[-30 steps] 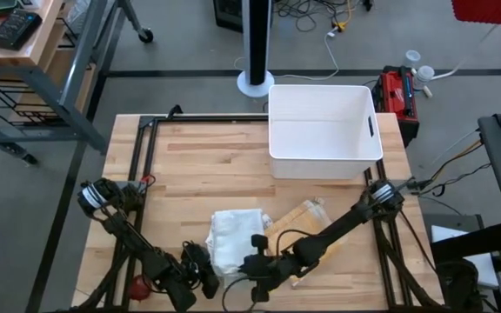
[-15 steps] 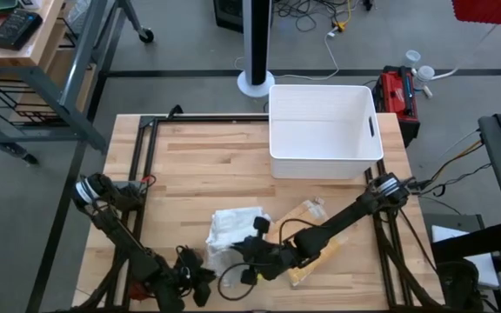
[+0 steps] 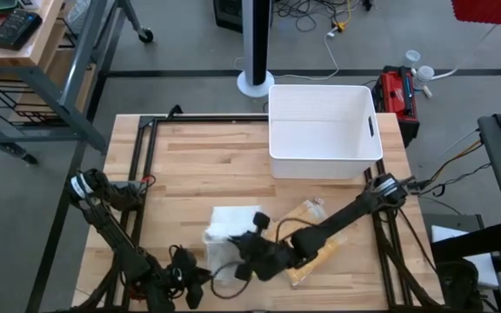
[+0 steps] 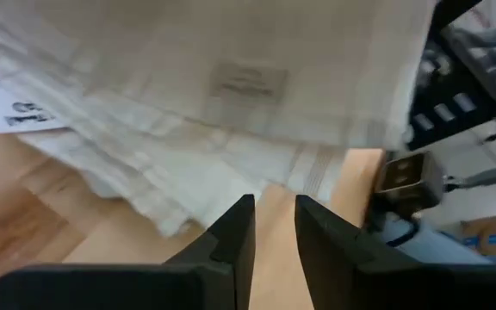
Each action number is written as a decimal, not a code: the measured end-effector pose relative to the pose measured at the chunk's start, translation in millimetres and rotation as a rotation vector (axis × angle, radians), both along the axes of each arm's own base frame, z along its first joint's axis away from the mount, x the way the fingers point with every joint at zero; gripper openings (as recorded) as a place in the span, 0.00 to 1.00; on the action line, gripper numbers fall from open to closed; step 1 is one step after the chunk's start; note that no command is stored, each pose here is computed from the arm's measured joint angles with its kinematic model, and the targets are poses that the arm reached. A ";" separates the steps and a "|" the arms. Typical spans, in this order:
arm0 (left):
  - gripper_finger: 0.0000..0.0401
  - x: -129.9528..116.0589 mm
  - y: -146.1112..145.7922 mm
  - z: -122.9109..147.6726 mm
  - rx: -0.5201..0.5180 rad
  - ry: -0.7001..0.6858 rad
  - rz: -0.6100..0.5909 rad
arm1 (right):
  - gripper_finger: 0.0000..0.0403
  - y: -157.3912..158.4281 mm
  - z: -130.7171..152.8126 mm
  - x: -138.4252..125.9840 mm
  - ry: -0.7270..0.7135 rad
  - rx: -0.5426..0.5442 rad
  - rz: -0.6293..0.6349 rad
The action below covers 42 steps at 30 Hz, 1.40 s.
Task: Fold towel
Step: Fold the white checkered towel
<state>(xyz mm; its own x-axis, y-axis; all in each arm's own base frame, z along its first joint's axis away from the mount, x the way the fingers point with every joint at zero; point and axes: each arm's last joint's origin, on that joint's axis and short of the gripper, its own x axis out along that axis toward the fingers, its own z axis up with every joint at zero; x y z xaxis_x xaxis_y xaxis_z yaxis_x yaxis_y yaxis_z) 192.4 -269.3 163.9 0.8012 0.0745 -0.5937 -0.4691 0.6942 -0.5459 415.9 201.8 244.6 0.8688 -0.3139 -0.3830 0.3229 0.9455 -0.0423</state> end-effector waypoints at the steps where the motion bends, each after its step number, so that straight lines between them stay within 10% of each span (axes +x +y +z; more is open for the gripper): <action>1: 0.19 -0.6 0.9 -1.6 0.012 0.010 0.001 | 0.00 4.1 -9.0 -2.2 0.037 0.003 0.003; 12: 0.19 -4.7 19.9 -10.2 0.123 0.086 0.111 | 0.00 48.3 -96.9 -2.7 0.213 0.089 0.125; 42: 0.52 33.4 20.4 -9.7 0.664 0.077 -0.338 | 0.00 51.5 -85.6 -7.6 0.203 0.071 0.133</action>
